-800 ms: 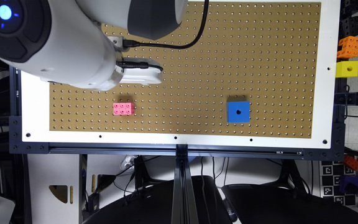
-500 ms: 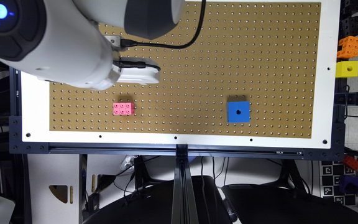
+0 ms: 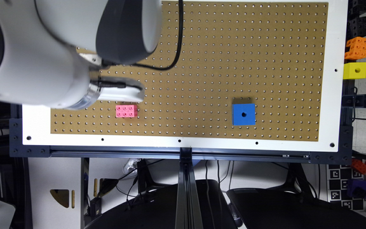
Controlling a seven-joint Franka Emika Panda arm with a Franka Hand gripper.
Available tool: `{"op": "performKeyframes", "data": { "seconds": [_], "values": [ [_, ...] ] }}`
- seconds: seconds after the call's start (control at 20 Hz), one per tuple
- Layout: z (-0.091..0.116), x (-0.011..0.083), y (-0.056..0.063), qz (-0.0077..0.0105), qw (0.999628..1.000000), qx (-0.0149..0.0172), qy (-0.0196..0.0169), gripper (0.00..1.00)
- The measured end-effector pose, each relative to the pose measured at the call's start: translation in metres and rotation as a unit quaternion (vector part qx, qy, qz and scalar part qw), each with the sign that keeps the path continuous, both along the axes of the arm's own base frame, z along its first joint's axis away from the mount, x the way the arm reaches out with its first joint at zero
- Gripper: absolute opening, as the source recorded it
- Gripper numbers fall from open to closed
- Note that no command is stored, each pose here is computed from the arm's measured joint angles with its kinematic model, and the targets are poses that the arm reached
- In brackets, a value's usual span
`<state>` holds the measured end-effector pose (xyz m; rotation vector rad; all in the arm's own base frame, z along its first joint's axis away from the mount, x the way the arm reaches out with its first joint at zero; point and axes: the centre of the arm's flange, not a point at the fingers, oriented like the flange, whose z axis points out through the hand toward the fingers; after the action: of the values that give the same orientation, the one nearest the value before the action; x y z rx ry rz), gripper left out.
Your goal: Pick up pink block.
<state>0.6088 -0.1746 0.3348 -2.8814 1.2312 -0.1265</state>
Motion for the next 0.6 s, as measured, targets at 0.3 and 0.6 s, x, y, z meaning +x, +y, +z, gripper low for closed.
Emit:
{"op": "performKeyframes", "data": {
  "seconds": [0.3,0.6],
  "values": [
    [-0.002,0.0083,-0.005,-0.0002,0.999997,-0.0007,-0.0022,1.0],
    [-0.026,0.0099,-0.005,0.0,0.999971,0.0021,0.0073,1.0]
  ]
}}
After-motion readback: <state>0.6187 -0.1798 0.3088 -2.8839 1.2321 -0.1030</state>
